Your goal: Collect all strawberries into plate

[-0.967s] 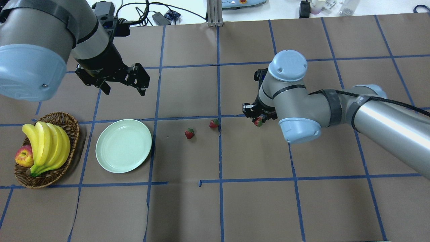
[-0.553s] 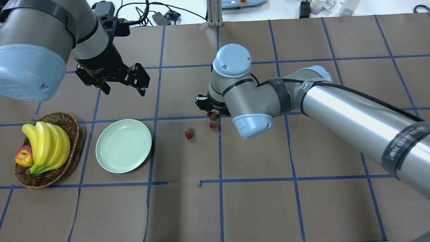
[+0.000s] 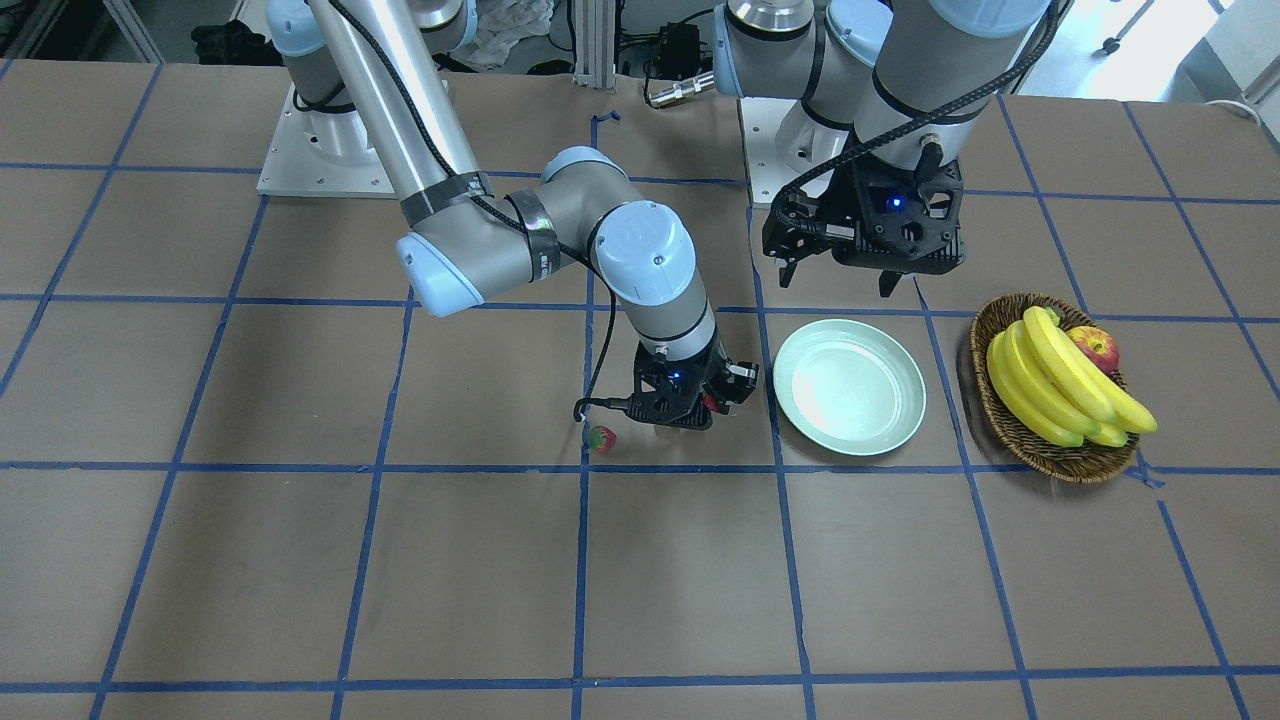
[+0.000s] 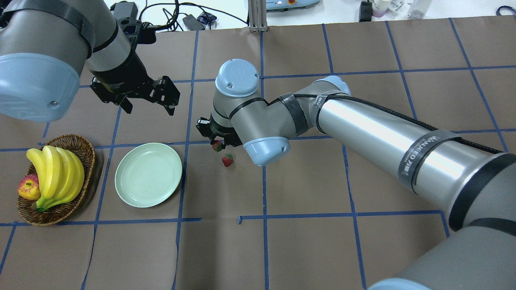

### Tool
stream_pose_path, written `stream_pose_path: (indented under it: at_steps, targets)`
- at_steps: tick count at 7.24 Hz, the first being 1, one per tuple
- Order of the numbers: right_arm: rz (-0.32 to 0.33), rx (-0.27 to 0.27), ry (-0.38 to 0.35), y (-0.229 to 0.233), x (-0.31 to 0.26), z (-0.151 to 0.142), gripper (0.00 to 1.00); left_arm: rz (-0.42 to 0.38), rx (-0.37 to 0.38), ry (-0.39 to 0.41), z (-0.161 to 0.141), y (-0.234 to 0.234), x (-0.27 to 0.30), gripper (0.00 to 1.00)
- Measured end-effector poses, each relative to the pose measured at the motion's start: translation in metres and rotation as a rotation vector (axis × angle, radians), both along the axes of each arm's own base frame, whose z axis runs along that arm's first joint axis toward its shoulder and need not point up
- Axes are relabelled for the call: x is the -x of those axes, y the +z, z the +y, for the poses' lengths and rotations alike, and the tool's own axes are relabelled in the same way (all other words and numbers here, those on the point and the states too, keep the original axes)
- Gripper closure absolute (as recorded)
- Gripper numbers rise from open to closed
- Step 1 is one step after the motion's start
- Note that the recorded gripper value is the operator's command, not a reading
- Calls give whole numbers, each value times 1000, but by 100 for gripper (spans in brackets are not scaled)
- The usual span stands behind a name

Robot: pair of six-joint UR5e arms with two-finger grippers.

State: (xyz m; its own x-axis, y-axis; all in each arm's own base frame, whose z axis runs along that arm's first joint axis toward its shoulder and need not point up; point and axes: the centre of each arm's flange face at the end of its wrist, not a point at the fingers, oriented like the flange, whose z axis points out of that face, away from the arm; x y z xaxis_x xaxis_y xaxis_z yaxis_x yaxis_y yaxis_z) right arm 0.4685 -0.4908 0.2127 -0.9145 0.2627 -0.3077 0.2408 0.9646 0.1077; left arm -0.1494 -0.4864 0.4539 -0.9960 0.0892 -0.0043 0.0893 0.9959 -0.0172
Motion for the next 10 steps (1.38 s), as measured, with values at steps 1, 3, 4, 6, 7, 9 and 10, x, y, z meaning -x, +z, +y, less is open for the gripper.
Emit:
stream_pose_path:
  at_steps: [1,3,4,6,7,9,10]
  targets:
    - [-5,-29,13,-14,-9,7,90,-1,-1,0,0,0,0,0]
    - [-4,-57,22,-29,-18,13,0,-2,-1,-1,0,-1,0,0]
    - [-4,-59,25,-30,-19,14,0,-2,-2,-1,0,-1,0,0]
    - [4,-56,34,-15,-15,15,0,-3,-1,0,0,0,0,0]
    - [21,-75,56,-3,-6,18,0,-3,1,-1,0,0,0,0]
    - [70,-110,119,31,48,13,0,-3,2,-1,0,1,0,0]
    - [87,-94,145,51,95,3,0,-4,2,-1,0,1,0,0]
